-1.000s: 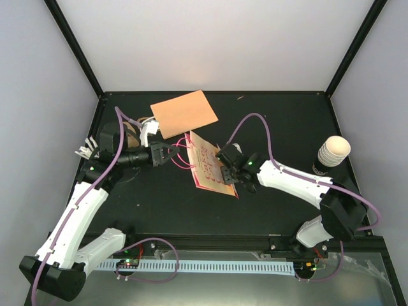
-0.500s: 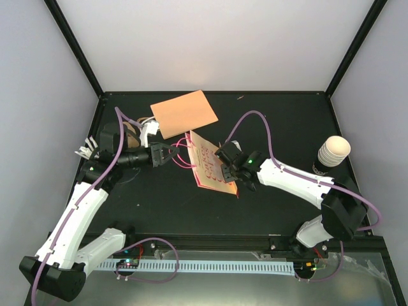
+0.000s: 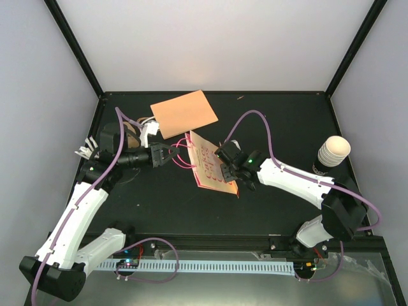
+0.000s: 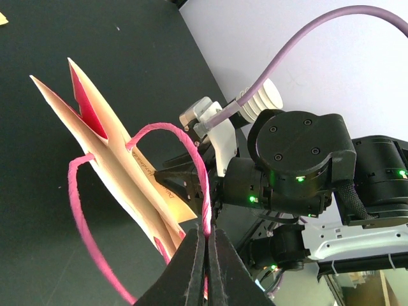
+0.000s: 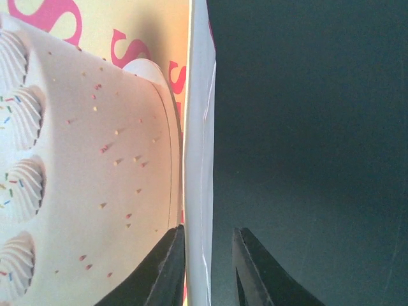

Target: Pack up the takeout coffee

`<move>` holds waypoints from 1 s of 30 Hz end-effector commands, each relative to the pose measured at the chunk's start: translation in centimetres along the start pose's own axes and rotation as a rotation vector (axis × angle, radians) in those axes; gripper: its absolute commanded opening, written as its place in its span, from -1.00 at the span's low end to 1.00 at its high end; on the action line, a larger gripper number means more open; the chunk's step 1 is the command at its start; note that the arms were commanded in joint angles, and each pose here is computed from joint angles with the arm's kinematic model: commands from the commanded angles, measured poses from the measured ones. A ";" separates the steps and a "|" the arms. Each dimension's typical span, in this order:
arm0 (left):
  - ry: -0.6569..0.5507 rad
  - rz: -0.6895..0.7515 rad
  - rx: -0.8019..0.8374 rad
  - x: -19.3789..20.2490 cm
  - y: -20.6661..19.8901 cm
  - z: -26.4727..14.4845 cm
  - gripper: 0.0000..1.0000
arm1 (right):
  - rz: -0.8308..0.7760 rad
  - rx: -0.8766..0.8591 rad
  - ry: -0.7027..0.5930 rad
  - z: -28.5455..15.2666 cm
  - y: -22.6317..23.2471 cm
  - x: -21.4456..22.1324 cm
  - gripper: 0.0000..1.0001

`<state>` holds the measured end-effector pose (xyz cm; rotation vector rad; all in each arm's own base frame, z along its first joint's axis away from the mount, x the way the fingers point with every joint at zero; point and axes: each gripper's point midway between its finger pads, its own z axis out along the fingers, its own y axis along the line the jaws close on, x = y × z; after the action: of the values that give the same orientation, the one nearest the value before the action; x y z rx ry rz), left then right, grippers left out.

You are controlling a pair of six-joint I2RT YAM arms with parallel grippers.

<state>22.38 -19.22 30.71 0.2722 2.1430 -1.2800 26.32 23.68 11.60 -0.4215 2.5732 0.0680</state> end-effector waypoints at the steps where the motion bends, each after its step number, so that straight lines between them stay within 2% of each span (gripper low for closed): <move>1: -0.010 0.039 0.030 -0.4 -1.4 -0.5 -0.97 | -0.003 -0.014 -0.026 -0.4 0.6 -1.1 -0.54; 4: -0.009 0.039 0.029 -0.3 -1.4 -0.5 -0.97 | -0.005 -0.018 -0.026 -0.3 0.8 -1.1 -0.63; 30: -0.009 0.041 0.031 -0.3 -1.4 -0.6 -0.97 | -0.020 -0.029 -0.002 0.7 1.3 -0.7 -0.65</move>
<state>22.35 -19.21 30.66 0.2716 2.1458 -1.2798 26.43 24.39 10.81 -0.4501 2.5897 0.0784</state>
